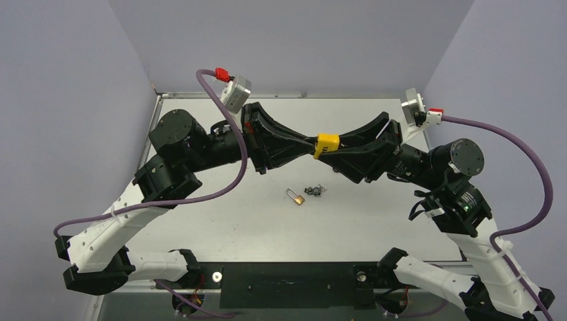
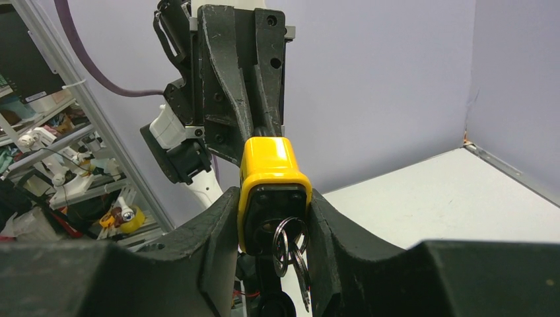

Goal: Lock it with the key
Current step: Lock the lock.

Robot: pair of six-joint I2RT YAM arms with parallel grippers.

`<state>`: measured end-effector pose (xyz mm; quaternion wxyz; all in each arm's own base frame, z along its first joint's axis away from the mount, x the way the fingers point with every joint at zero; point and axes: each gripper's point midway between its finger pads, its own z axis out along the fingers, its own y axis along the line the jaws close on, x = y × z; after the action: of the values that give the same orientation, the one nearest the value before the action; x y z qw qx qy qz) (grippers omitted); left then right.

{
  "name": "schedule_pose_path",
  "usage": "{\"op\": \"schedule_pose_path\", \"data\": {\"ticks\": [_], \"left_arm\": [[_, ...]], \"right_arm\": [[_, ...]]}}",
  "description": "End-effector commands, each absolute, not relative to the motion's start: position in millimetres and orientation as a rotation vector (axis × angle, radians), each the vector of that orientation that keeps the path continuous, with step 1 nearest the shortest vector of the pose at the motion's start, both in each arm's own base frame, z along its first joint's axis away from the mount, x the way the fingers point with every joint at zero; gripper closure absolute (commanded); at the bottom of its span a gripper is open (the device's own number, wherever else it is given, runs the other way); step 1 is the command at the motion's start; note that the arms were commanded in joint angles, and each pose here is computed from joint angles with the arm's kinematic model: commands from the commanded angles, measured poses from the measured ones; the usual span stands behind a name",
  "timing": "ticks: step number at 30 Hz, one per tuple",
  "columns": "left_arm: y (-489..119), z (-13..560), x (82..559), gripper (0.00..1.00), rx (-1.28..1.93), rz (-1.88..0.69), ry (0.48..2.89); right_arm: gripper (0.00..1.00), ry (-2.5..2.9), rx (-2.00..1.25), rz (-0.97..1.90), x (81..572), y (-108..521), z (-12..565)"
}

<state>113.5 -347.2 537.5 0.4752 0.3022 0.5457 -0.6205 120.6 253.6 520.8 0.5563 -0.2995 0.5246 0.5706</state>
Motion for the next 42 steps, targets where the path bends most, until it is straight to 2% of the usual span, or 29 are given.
{"op": "schedule_pose_path", "data": {"ticks": [1, 27, 42], "left_arm": [[-410, 464, 85, 1.00, 0.936, -1.613, 1.547], [-437, 391, 48, 1.00, 1.236, -1.546, 1.741], [-451, 374, 31, 1.00, 1.285, -1.647, 1.732]], "right_arm": [[1.00, 1.449, -0.756, 1.325, 159, 301, 461], [1.00, 1.645, -0.869, 1.248, 181, 331, 409], [1.00, 1.666, -0.914, 1.233, 193, 348, 409]]}}
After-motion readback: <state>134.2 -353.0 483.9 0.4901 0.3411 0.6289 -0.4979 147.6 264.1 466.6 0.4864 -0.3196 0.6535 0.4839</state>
